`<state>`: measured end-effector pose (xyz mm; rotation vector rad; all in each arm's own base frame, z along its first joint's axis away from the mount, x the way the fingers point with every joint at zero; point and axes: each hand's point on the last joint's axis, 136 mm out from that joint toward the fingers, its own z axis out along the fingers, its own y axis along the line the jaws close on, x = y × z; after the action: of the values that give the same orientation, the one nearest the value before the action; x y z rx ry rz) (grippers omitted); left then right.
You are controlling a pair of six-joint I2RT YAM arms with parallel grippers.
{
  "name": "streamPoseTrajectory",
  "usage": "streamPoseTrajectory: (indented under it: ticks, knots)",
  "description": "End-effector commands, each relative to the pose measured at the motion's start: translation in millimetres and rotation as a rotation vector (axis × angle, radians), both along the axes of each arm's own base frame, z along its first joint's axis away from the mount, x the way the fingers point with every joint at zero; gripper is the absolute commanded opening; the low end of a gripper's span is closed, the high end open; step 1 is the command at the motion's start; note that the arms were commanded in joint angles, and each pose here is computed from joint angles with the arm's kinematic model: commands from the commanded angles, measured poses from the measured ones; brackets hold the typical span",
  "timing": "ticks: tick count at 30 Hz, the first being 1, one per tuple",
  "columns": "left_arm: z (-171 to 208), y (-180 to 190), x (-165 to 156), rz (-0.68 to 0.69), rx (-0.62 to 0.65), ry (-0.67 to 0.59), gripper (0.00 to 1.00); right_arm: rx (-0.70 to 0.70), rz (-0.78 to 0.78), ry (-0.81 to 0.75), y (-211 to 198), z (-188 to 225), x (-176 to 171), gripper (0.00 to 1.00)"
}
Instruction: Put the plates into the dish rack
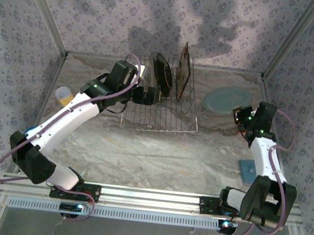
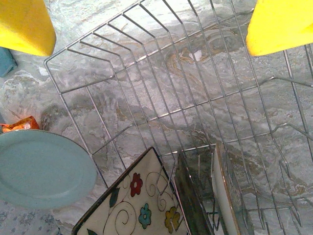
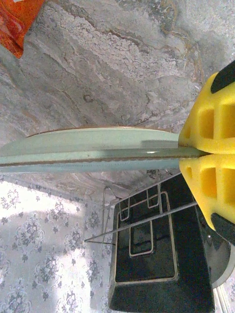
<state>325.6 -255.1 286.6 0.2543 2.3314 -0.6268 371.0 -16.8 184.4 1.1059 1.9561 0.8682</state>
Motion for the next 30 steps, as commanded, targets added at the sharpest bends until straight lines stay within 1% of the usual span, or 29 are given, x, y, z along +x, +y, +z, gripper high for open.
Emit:
streamPoseTrajectory:
  ticks: [1, 10, 14, 21, 27, 30]
  knots:
    - [14, -1, -3, 0.014, -0.054, -0.016, 0.99, -0.016, 0.017, -0.214, 0, 74, 10, 0.0]
    - [15, -4, -3, 0.062, -0.095, 0.006, 0.99, 0.003, 0.021, -0.279, 5, 106, 3, 0.0]
    - [14, -3, -3, 0.118, -0.136, 0.037, 0.99, 0.01, 0.025, -0.314, 8, 124, -2, 0.0]
    - [12, -8, -5, 0.236, -0.276, 0.104, 0.99, 0.024, 0.036, -0.362, 13, 152, -10, 0.0]
    - [19, -23, -3, 0.281, -0.394, 0.124, 0.99, 0.035, 0.048, -0.391, 21, 169, -16, 0.0]
    - [24, -36, -1, 0.272, -0.451, 0.13, 0.99, 0.043, 0.062, -0.405, 28, 177, -19, 0.0]
